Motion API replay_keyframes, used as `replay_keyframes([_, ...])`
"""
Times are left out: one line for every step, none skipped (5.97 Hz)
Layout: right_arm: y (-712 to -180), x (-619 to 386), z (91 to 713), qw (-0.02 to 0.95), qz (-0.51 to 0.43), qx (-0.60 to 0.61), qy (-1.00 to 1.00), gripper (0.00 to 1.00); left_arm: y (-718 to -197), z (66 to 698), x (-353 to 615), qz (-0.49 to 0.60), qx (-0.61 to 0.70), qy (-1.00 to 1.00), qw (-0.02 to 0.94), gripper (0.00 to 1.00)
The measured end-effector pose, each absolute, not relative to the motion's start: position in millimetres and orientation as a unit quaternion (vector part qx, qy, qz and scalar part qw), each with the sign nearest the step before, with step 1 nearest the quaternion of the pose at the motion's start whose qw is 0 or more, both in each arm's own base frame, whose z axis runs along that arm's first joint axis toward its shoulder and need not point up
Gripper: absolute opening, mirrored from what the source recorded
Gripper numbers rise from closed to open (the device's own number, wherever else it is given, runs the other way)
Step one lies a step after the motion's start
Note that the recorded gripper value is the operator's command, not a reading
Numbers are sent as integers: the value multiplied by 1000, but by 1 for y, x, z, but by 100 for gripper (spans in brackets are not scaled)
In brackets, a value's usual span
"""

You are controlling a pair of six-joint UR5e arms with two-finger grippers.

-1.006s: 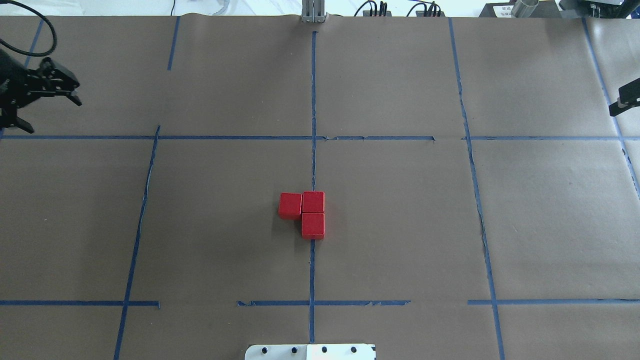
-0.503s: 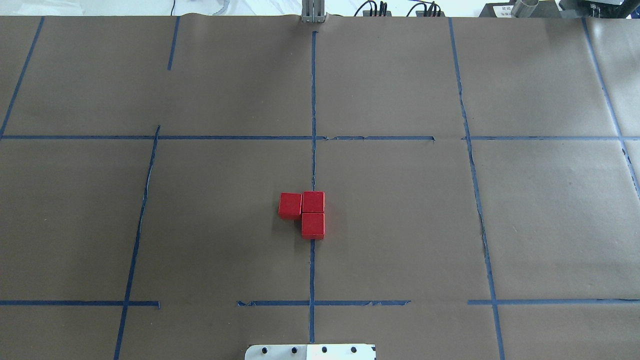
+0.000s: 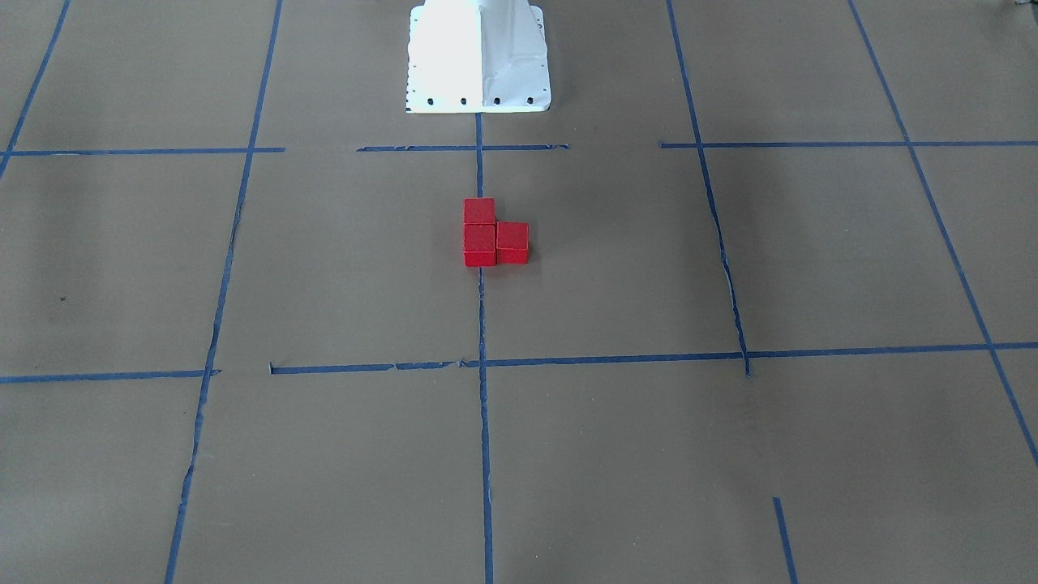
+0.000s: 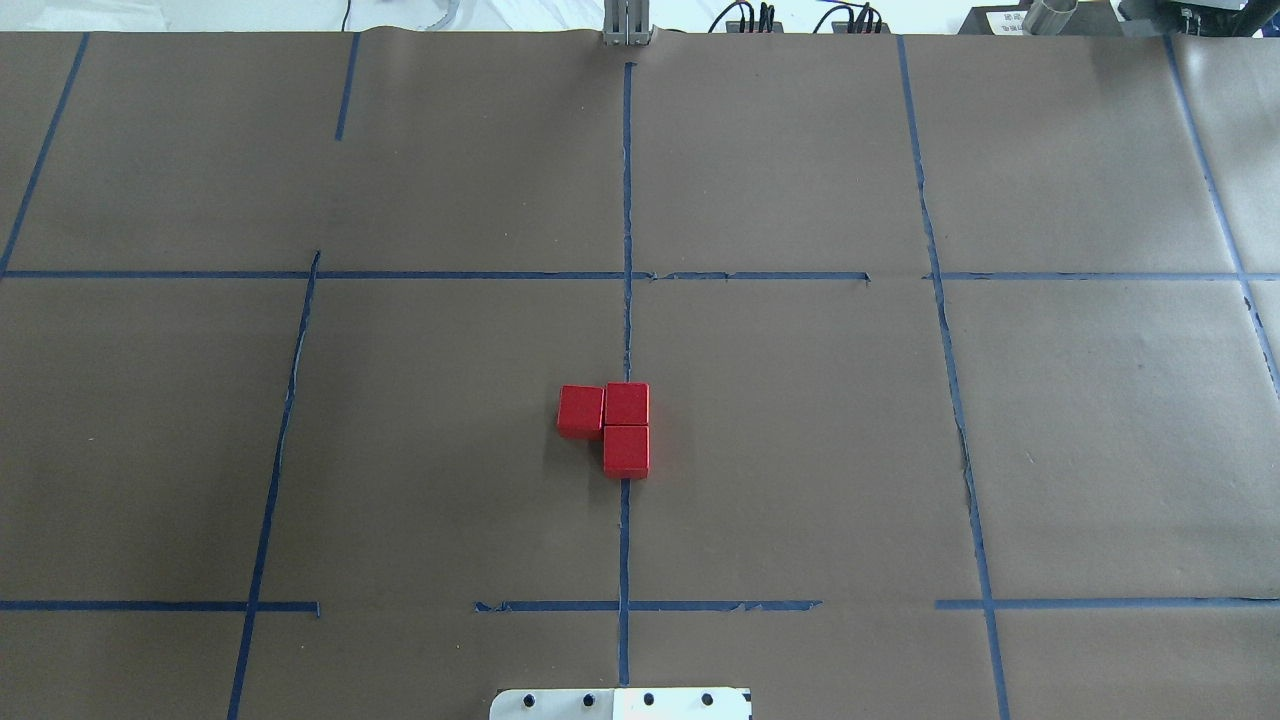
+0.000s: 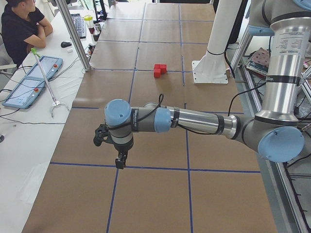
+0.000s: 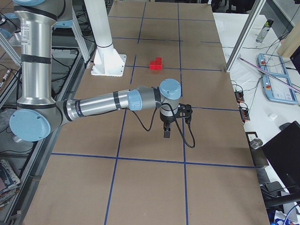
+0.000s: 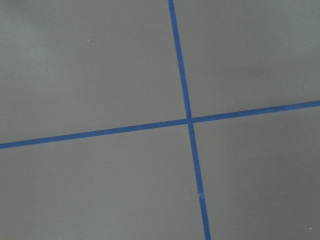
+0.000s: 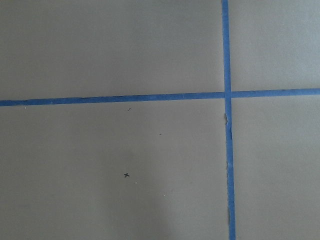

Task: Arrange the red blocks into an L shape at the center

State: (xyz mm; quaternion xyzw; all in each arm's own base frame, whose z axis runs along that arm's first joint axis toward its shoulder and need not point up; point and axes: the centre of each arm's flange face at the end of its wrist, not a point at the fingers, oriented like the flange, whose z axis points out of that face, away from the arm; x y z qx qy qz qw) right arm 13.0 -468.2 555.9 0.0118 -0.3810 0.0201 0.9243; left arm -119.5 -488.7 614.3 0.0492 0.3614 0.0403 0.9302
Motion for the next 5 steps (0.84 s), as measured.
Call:
replay_keyframes([-469, 13, 571, 924, 8, 6, -381, 100, -478, 622, -125, 26, 41, 363, 930, 100])
replay_keyframes([-466, 12, 575, 922, 1, 3, -388, 100, -473, 628, -125, 14, 32, 365, 930, 100])
replay_keyframes([-461, 11, 570, 917, -1, 3, -398, 100, -471, 630, -115, 18, 24, 366, 930, 100])
replay_keyframes([-451, 12, 575, 914, 2, -4, -406, 100, -472, 630, -100, 30, 14, 367, 930, 100])
replay_keyframes([-437, 13, 585, 913, 4, -14, -408, 100, -470, 633, -91, 32, -2, 373, 927, 100])
